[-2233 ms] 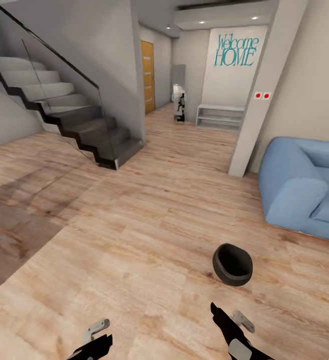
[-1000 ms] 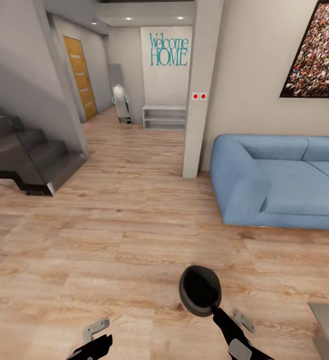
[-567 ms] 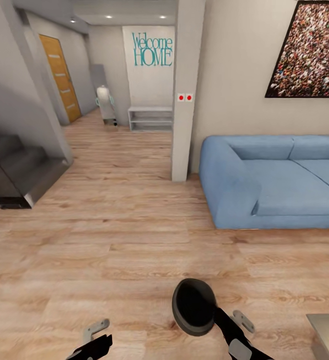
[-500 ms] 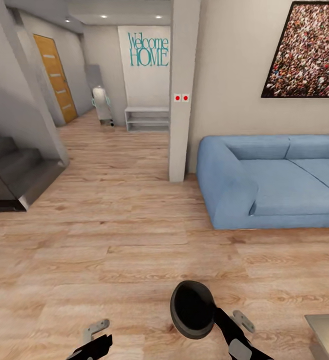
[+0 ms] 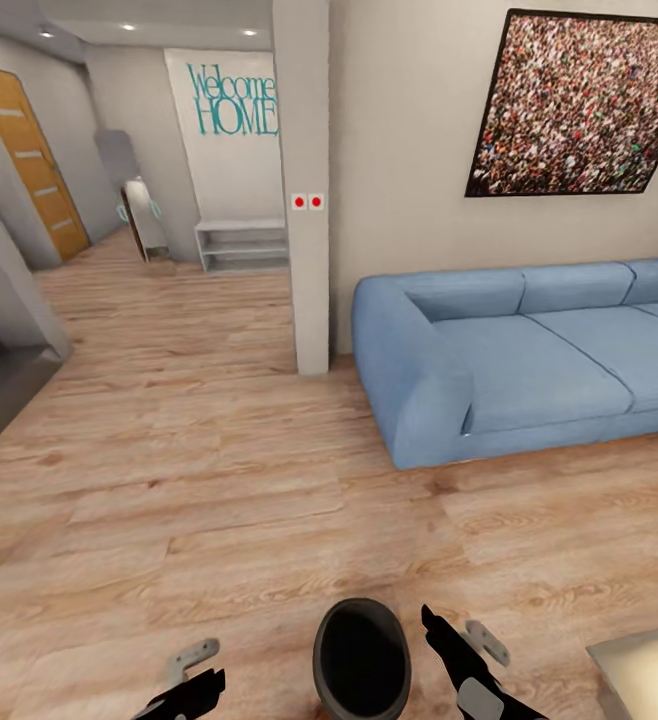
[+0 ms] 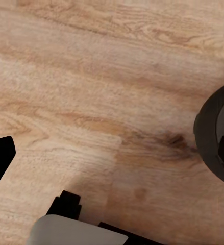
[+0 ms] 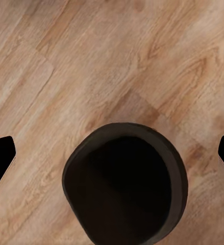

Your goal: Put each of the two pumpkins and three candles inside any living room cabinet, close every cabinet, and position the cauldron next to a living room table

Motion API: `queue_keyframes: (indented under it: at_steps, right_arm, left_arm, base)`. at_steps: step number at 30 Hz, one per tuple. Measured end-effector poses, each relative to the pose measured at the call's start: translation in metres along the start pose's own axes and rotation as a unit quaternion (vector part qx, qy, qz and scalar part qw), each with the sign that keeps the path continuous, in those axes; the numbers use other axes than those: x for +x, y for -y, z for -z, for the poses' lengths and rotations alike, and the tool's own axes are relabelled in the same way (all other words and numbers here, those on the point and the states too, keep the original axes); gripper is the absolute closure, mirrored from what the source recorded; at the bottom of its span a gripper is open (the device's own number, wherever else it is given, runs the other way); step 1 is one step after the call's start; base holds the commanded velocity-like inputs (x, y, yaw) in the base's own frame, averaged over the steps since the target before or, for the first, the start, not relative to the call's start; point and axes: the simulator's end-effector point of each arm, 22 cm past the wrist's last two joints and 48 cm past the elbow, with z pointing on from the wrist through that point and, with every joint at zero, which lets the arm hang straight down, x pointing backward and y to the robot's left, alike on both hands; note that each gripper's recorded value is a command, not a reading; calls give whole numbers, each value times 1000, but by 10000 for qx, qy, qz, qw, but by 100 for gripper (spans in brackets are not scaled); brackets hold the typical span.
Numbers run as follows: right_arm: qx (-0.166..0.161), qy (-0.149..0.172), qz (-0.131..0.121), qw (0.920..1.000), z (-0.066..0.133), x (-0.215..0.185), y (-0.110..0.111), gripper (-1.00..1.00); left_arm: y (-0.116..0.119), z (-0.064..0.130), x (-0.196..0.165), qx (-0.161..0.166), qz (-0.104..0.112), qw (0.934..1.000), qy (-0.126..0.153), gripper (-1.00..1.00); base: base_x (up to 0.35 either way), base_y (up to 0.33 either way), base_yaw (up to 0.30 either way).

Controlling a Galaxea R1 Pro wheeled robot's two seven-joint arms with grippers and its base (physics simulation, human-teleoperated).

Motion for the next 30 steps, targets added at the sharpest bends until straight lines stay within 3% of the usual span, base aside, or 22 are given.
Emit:
queue_keyframes:
  at_steps: [12,24,30]
  right_arm:
    - [-11,12,0,10000,0,-1,-1,-100]
    - [-2,11,-1,10000,0,-1,-1,-100]
    - [-18,16,-9,10000,0,-1,-3,-100]
  left_arm:
    - [0,0,-2,0,0,10000,23,-100]
    - [0,0,-2,3,11,10000,22,-100]
    - [-1,1,-3,2,2,10000,32,-100]
  base:
    - [50,0,-256]
    - [-85,0,-17]
    - [200,-25,0]
